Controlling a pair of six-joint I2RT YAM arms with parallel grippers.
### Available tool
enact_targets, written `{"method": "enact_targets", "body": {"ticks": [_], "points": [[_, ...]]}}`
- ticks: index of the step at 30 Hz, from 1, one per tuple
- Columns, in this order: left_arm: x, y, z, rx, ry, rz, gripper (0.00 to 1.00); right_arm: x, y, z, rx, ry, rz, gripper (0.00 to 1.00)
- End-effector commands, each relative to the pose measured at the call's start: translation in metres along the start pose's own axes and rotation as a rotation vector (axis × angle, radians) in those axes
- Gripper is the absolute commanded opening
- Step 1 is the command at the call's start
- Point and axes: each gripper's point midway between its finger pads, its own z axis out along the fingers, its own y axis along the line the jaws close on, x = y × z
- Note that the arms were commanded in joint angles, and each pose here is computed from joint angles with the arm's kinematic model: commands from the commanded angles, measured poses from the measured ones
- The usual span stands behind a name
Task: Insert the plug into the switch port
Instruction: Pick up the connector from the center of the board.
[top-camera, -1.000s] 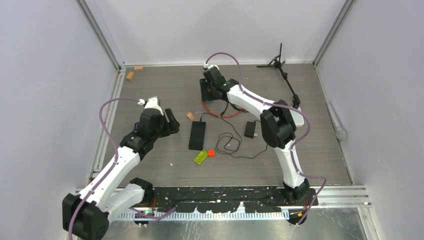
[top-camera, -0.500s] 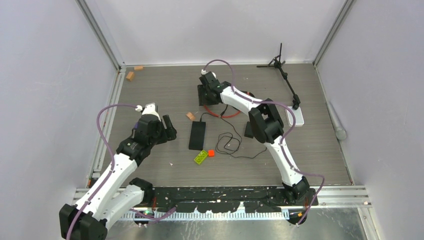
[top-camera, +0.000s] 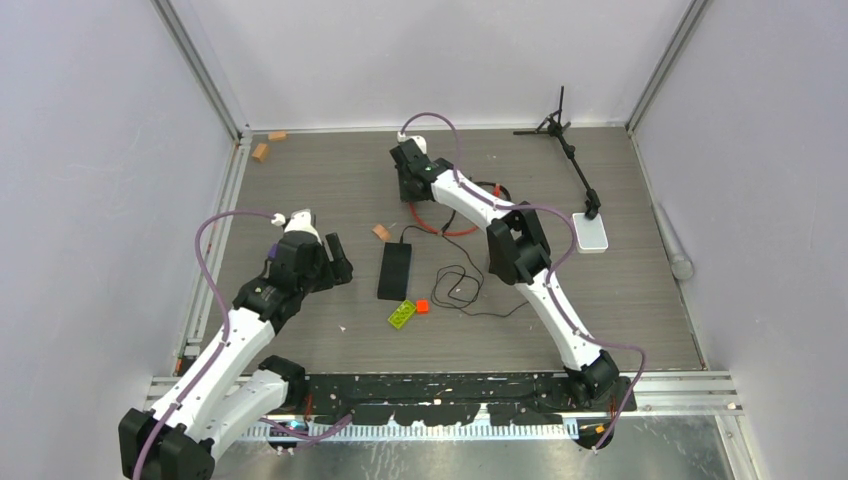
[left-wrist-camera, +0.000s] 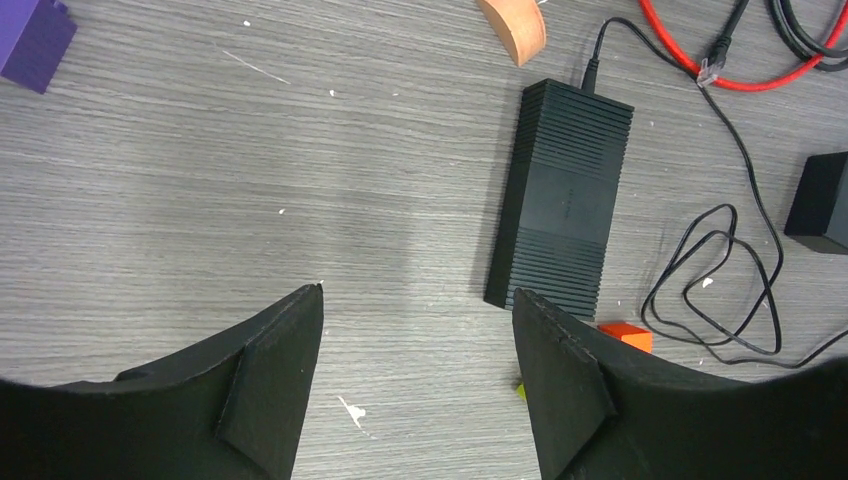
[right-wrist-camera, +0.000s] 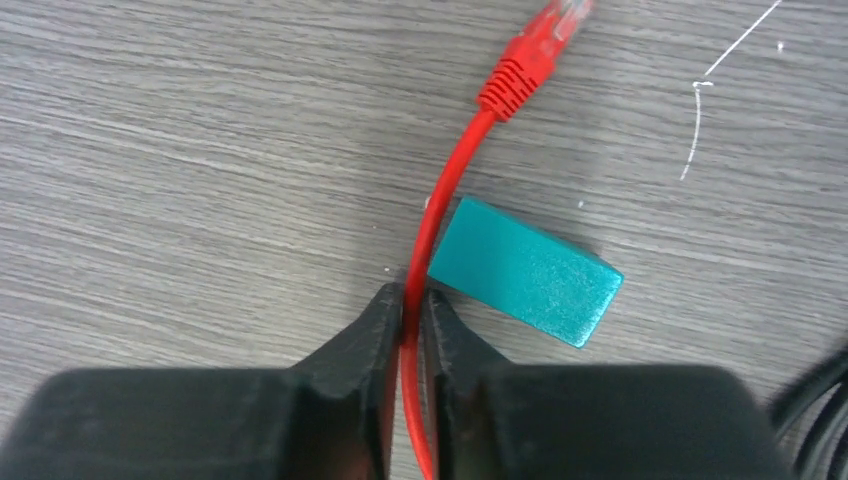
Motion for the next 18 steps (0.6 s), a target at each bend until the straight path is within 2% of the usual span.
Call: {"method": "enact_targets", "body": {"ticks": [1,3,4,8,11,14,18], "points": [[0.000,0.001,0.000,-0.001,-0.010,0.000,0.71,0.027,-0.020,0.009,0.082,0.072,-0.075,0.11],[0.001,0.000,0.001,0.003,-0.005,-0.002,0.71,0.028,-0.014,0.005,0.050,0.065,-0.093,0.02],[0.001,-0.001,0.001,0.006,-0.003,-0.002,0.71,0.028,-0.007,0.003,0.012,0.056,-0.099,0.01],[-0.001,-0.004,0.002,0.014,0.002,-0.001,0.71,-0.011,0.032,-0.047,-0.225,-0.077,-0.095,0.00],[-0.009,-0.010,-0.001,0.035,-0.007,0.007,0.72,-0.040,0.055,-0.099,-0.385,-0.169,-0.165,0.01],[-0.021,-0.023,-0.008,0.090,-0.030,0.006,0.73,-0.055,0.059,-0.150,-0.459,-0.232,-0.246,0.01],[-0.039,-0.053,-0.029,0.244,-0.079,-0.005,0.76,-0.065,0.046,-0.207,-0.473,-0.316,-0.318,0.00]]}}
